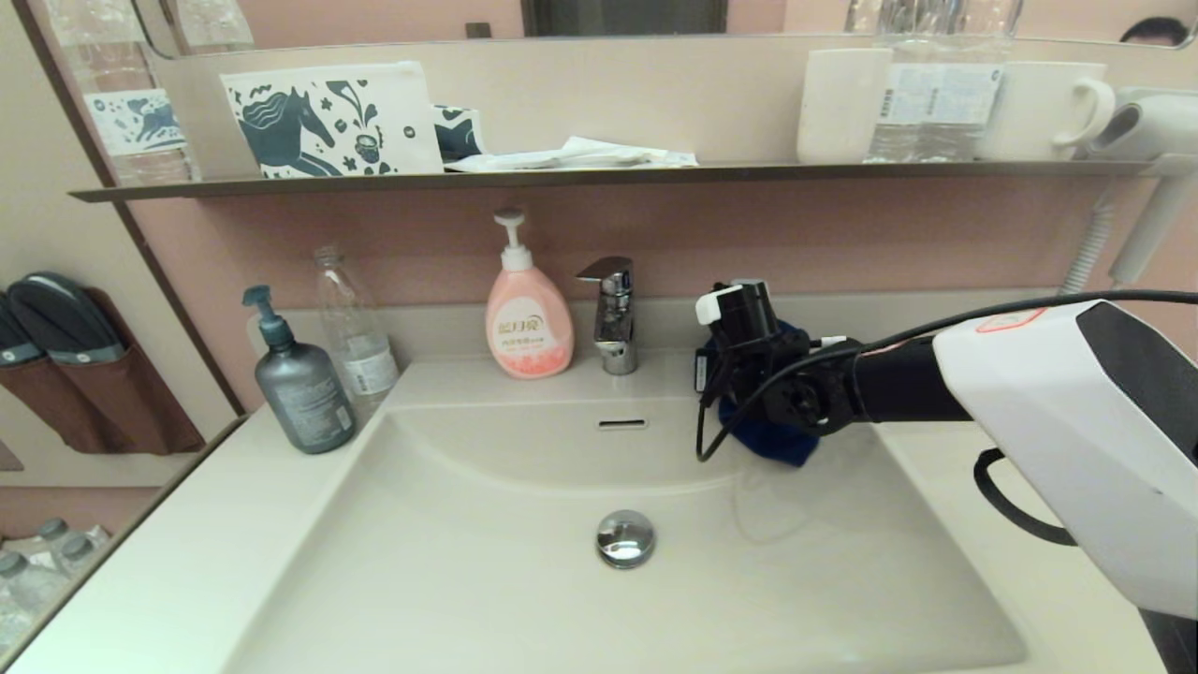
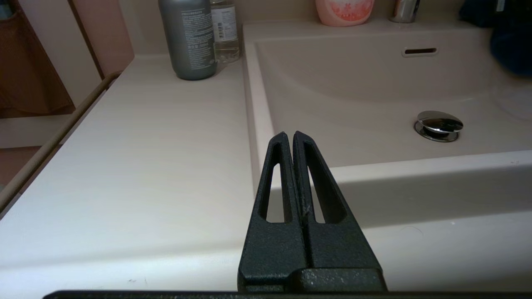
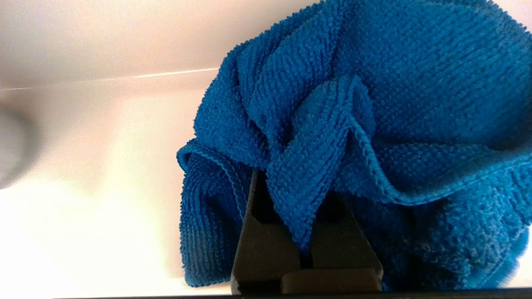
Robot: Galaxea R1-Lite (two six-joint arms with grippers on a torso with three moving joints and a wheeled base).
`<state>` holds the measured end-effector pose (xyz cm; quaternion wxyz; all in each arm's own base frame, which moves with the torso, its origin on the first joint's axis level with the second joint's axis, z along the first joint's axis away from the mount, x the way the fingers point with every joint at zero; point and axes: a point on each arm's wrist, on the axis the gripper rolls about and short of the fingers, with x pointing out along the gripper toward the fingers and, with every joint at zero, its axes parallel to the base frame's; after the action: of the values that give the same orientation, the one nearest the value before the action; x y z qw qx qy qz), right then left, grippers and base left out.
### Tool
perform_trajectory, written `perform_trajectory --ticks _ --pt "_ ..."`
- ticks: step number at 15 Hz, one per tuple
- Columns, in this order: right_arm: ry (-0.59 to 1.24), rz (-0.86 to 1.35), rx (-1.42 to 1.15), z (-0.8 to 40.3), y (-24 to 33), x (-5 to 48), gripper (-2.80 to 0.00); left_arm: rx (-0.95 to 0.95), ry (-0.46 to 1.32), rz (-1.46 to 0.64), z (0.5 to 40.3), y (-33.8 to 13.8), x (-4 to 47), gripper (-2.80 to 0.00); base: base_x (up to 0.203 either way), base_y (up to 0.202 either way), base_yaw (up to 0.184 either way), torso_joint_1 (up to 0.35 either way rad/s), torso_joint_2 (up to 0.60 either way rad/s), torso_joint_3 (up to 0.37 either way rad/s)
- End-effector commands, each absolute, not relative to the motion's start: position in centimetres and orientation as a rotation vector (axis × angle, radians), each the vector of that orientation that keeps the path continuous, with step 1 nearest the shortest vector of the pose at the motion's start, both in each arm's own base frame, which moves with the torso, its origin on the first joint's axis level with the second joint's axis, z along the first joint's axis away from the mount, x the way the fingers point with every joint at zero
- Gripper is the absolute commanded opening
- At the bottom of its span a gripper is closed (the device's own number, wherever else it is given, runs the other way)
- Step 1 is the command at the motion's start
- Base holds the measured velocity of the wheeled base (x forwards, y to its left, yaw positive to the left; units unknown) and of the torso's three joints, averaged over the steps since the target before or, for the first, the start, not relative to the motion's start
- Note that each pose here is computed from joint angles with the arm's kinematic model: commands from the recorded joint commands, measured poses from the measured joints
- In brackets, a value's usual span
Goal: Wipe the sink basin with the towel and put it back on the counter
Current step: Wipe the sink
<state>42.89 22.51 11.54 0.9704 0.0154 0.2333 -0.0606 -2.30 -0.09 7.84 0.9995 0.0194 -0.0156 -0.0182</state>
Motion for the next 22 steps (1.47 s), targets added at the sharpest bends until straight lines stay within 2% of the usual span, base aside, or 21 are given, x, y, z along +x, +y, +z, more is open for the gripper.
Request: perform_trajectory --ticks 1,7,9,14,18,22 --pt "0.498 -0.170 0.023 11.5 20.3 42.7 -2.80 0.039 -0.031 -0.036 7.9 -0.1 -2.3 -2.80 0.000 0.000 0.000 0.000 0.00 0.000" --pt "0.508 -0.283 0.043 12.7 14.7 43.1 -2.80 0.039 -0.031 -0.036 7.9 -0.1 -2.3 -2.80 0.000 0.000 0.000 0.000 0.00 0.000" --pt "0.510 -0.281 0.041 12.7 14.8 42.9 -2.80 0.039 -0.031 -0.036 7.9 -0.1 -2.3 -2.80 0.000 0.000 0.000 0.000 0.00 0.000" --pt "0.505 -0.210 0.020 12.1 18.1 42.8 -2.80 0.039 -0.031 -0.036 7.9 -0.1 -2.3 -2.80 0.000 0.000 0.000 0.000 0.00 0.000" --pt "0.422 -0.058 0.073 14.9 22.5 42.2 -2.80 0.039 -0.031 -0.036 7.9 -0.1 -2.3 -2.80 0.000 0.000 0.000 0.000 0.00 0.000" --pt "0.415 0.050 0.070 15.3 26.3 40.2 -2.80 0.039 -0.030 -0.036 7.8 -0.1 -2.3 -2.80 0.000 0.000 0.000 0.000 0.00 0.000"
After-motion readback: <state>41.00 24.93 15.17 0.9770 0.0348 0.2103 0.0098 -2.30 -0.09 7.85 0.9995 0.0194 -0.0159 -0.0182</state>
